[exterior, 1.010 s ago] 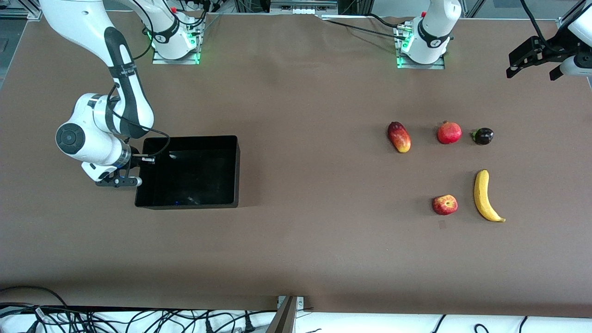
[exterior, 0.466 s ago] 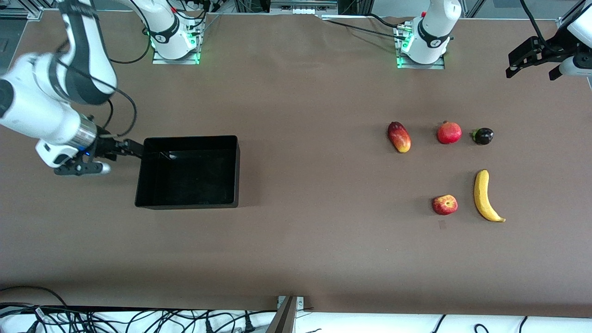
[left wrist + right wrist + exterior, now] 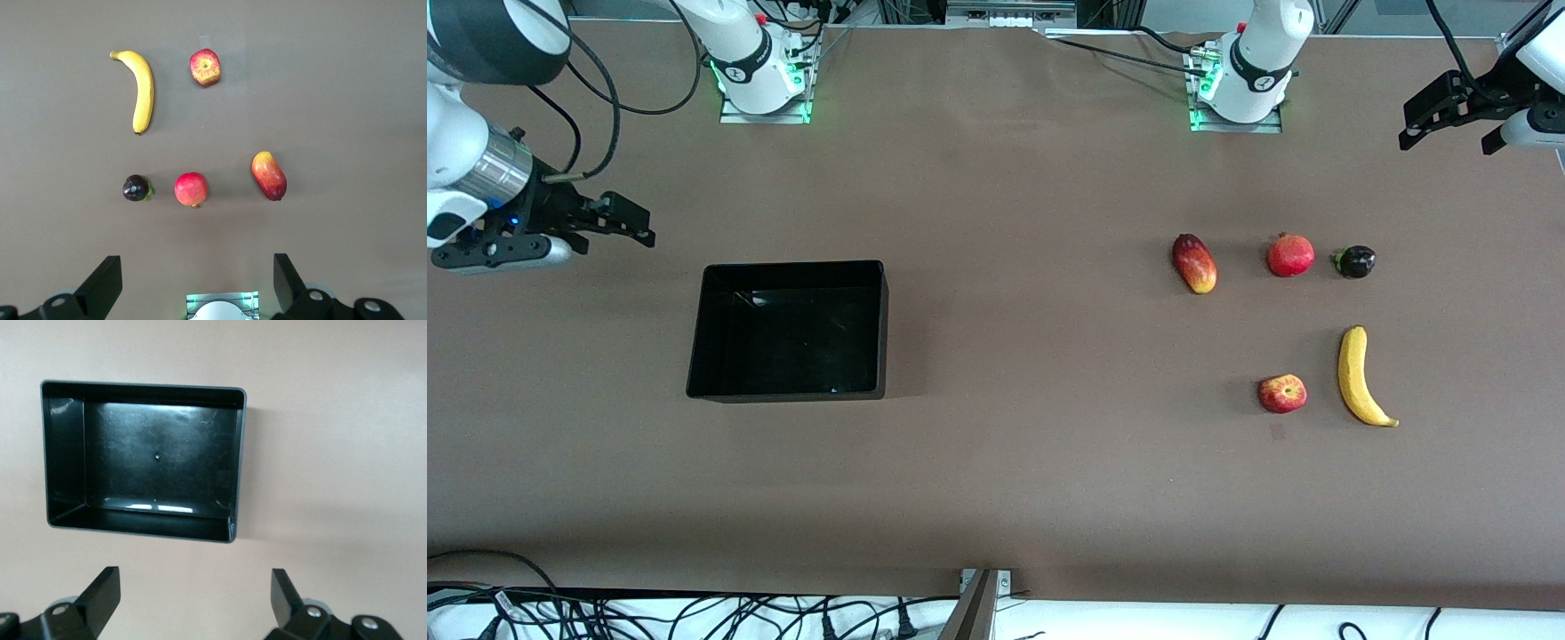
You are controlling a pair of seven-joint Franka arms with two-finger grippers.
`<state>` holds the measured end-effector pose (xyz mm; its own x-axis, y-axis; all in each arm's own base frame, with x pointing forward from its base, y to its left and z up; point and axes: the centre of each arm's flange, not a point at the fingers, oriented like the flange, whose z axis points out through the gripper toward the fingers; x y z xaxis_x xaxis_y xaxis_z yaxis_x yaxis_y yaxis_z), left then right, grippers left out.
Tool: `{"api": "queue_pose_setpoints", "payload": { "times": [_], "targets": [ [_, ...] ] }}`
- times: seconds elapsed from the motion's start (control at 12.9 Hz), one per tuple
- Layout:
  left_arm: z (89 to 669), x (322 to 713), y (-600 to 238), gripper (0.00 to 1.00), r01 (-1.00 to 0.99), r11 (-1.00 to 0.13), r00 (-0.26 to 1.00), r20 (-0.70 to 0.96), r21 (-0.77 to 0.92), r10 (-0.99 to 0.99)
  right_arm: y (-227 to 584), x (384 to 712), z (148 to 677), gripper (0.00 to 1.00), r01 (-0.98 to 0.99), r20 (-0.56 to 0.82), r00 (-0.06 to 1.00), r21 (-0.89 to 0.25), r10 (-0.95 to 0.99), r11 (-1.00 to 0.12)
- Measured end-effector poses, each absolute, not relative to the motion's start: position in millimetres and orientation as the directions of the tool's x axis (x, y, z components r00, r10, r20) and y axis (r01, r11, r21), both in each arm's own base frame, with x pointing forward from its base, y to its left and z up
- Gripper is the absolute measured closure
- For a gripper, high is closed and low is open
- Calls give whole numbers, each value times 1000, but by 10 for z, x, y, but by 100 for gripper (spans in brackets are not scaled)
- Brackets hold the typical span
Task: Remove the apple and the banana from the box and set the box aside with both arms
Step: 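Open the right gripper and withdraw it from the box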
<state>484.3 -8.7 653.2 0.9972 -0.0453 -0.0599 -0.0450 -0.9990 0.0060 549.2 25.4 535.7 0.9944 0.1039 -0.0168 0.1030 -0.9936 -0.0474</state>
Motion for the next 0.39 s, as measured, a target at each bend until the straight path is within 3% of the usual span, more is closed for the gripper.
{"api": "queue_pose_setpoints", "payload": {
  "times": [0.39],
  "targets": [
    [6513, 4843, -86, 0, -45, -999, 997, -64, 6, -45, 257, 5451, 5457, 0, 101, -36, 994, -18, 101, -995]
  ]
}}
